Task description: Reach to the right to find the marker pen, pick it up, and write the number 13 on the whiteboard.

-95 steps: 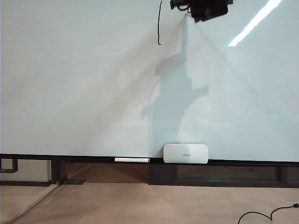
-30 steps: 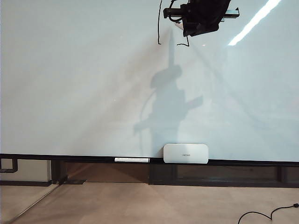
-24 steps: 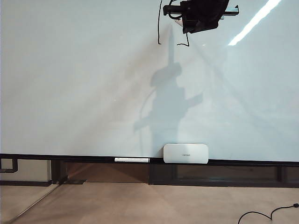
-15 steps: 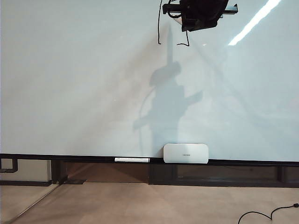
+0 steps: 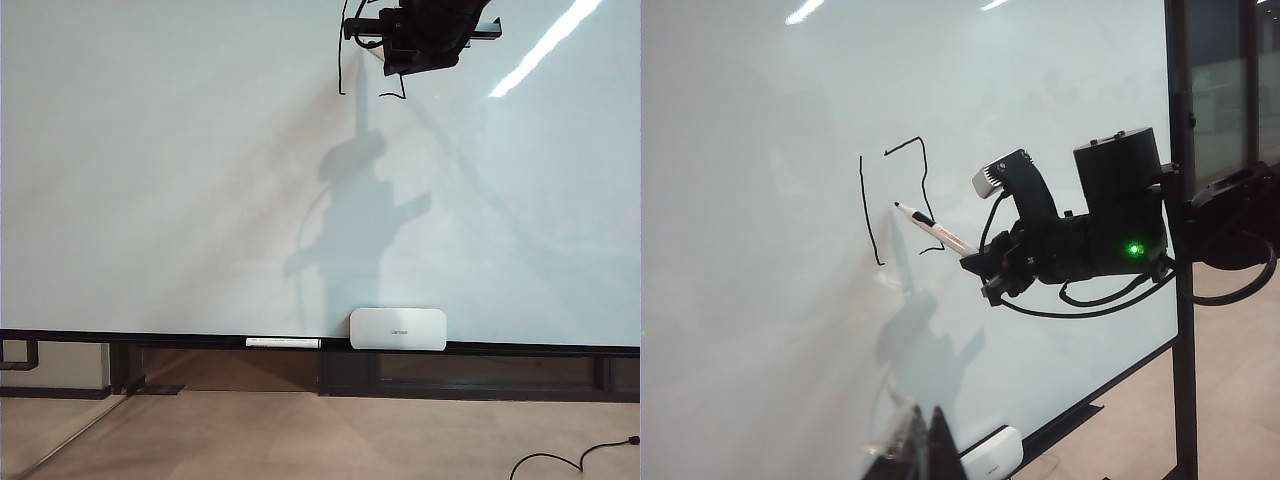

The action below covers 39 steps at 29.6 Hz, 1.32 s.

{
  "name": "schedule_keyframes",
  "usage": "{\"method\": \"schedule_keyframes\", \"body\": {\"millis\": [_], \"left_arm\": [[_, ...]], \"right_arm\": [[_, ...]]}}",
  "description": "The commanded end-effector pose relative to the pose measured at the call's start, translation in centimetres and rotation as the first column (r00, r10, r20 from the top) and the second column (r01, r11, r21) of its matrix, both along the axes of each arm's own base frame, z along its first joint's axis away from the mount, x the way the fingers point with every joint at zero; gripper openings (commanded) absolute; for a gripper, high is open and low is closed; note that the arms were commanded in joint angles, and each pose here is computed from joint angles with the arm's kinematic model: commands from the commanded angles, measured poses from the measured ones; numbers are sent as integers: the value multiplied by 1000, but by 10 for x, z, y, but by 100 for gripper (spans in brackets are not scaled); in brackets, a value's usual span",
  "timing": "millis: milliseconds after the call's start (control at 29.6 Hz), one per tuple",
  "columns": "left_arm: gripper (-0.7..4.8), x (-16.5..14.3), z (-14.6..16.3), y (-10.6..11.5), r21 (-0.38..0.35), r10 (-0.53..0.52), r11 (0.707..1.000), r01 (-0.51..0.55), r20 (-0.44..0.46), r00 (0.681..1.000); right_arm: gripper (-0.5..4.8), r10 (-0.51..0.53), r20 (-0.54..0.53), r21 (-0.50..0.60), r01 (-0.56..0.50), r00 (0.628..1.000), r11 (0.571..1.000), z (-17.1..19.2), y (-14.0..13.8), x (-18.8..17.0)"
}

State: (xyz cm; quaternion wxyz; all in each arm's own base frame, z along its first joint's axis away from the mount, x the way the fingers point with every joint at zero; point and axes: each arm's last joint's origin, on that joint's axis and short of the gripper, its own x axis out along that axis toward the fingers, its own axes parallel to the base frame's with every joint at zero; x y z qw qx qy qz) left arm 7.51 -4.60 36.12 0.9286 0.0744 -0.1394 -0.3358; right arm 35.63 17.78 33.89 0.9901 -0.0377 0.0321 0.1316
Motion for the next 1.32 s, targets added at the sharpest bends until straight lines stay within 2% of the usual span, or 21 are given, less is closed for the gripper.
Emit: {"method": "schedule_keyframes", "body": {"millis": [34,1012,1315], "left_arm": [[-6,-1,2,0,-6,-4,1000,4,17,1000],[-6,-1,3,0,5,0,1000,0,28,1000],[-6,-1,3,0,10,1,1000,-1,31,1000]], "right_arm": [[-2,-8,28,10,8,1000,1000,7,-1,-1],[-2,-29,8,3,29,1000,1000,0,-14,9],[-2,-103,8,-3,103,995,995,0,-16,10]]}}
